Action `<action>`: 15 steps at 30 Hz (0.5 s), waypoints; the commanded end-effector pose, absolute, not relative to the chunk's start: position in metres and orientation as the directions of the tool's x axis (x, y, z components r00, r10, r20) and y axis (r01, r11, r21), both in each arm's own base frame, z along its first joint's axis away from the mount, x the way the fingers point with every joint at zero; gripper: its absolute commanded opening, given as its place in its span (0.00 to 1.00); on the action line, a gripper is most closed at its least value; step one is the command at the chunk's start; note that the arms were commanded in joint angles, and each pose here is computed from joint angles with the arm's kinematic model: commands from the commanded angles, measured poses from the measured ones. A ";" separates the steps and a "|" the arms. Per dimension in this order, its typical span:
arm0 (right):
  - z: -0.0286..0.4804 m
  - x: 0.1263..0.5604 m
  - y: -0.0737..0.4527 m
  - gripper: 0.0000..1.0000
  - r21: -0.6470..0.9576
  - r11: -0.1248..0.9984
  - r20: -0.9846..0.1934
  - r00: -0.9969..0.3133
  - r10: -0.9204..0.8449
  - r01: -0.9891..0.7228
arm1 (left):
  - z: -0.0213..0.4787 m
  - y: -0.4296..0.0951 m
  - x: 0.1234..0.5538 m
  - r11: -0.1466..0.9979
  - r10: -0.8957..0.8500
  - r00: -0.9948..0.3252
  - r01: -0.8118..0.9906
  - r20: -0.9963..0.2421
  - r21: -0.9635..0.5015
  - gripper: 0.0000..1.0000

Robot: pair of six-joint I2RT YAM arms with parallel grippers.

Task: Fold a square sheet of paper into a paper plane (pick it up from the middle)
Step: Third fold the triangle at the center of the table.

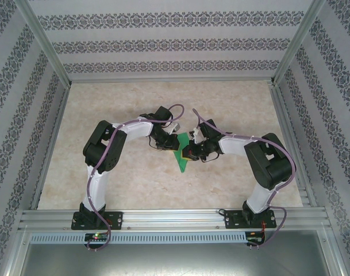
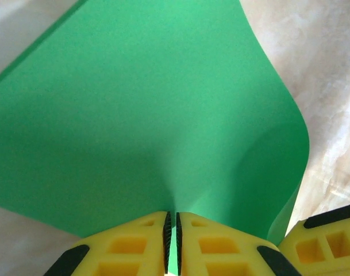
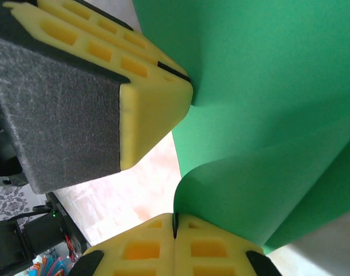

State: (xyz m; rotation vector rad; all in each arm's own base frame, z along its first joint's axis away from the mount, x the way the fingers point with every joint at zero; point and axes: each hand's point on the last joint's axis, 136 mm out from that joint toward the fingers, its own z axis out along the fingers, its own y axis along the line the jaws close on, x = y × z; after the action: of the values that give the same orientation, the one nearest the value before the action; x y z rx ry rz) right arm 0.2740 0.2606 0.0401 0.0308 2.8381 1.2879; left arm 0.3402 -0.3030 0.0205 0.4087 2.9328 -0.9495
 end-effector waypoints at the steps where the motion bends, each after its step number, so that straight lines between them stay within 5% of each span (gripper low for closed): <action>1: 0.043 0.283 0.268 0.00 0.762 0.647 -0.029 -0.999 0.037 0.002 | -0.003 -0.294 0.331 0.799 0.252 -0.966 0.243 -0.061 -0.550 0.16; 15: 0.028 0.285 0.261 0.00 0.714 0.700 -0.024 -0.998 0.057 0.023 | -0.005 -0.294 0.329 0.798 0.250 -0.967 0.238 -0.056 -0.553 0.16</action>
State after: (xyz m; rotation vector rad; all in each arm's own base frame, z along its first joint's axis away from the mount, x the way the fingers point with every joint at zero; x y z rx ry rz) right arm 0.2801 0.2598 0.0313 0.0822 2.8461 1.2523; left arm 0.3400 -0.3044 0.0201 0.4123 2.9249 -0.9644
